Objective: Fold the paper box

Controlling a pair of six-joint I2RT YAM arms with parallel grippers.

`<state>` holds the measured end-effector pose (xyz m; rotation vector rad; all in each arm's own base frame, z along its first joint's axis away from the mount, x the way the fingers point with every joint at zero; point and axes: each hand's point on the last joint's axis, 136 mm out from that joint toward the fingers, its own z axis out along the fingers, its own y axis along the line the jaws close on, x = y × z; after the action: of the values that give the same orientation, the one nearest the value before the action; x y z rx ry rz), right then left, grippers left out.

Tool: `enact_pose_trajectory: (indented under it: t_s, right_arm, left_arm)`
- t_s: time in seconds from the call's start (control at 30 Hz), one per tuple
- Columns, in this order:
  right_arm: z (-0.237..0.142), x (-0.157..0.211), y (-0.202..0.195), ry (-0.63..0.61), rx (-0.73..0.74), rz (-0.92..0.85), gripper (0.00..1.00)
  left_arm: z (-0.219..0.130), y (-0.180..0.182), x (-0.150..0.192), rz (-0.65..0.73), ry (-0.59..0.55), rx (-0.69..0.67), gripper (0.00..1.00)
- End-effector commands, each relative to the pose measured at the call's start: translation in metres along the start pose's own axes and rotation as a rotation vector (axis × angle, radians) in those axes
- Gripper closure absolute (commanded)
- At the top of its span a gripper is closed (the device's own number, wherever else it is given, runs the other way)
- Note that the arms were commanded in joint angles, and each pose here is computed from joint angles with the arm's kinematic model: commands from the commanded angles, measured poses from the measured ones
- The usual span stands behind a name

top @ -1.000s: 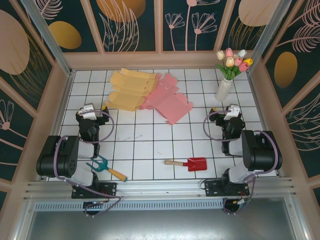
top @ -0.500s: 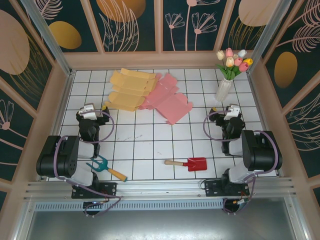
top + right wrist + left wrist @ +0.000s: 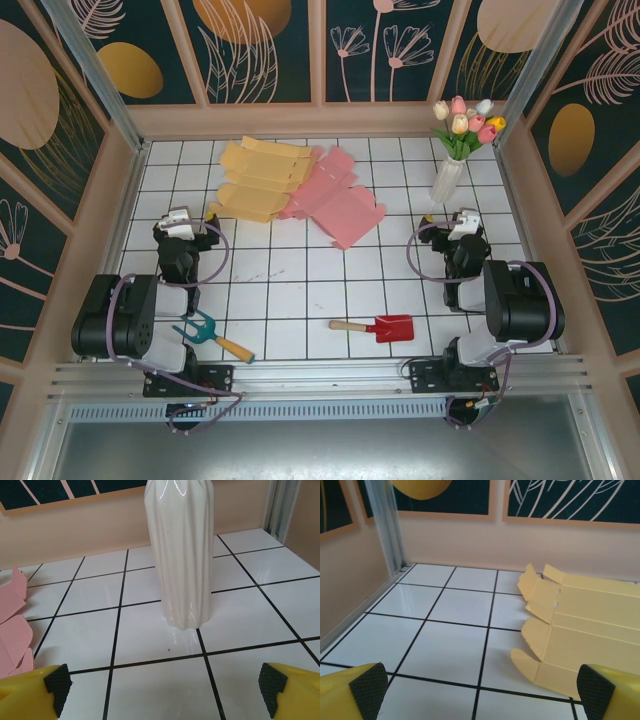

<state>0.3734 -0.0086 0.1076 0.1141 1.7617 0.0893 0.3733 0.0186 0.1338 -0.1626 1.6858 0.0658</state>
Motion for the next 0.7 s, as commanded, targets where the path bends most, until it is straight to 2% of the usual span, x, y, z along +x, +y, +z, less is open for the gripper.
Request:
enact_pose_trajectory:
  t_s: [0.0, 0.03, 0.1, 0.2, 0.33, 0.43, 0.5, 0.57, 0.67]
  right_arm:
    - [0.003, -0.015, 0.004, -0.043, -0.016, -0.016, 0.01]
    - [0.006, -0.018, 0.005, -0.032, -0.011, -0.024, 0.01]
    - [0.007, -0.029, 0.007, -0.003, 0.036, -0.040, 0.01]
    - [-0.009, -0.061, 0.012, -0.069, 0.126, -0.017, 0.01]
    - [-0.023, -0.106, 0.052, -0.093, 0.020, -0.016, 0.01]
    - [-0.028, -0.125, 0.095, -0.079, -0.141, -0.056, 0.01]
    - [-0.023, -0.124, 0.129, -0.032, -0.259, -0.116, 0.01]
    - [-0.011, -0.113, 0.169, 0.058, -0.379, -0.210, 0.01]
    - [0.009, -0.080, 0.222, 0.225, -0.524, -0.378, 0.06]
  left_arm:
    - [-0.002, 0.018, -0.028, -0.043, -0.029, -0.129, 0.01]
    - [-0.006, 0.025, -0.034, -0.063, -0.035, -0.170, 0.01]
    - [-0.016, 0.040, -0.052, -0.213, -0.049, -0.258, 0.01]
    - [-0.031, 0.030, -0.079, -0.345, -0.106, -0.177, 0.01]
    - [-0.048, 0.010, -0.100, -0.465, -0.175, -0.021, 0.01]
    - [-0.042, 0.001, -0.104, -0.550, -0.098, 0.011, 0.01]
    - [-0.037, -0.012, -0.100, -0.597, -0.012, 0.057, 0.01]
    - [-0.036, -0.027, -0.090, -0.648, 0.080, 0.099, 0.01]
    - [-0.042, -0.048, -0.074, -0.709, 0.146, 0.152, 0.01]
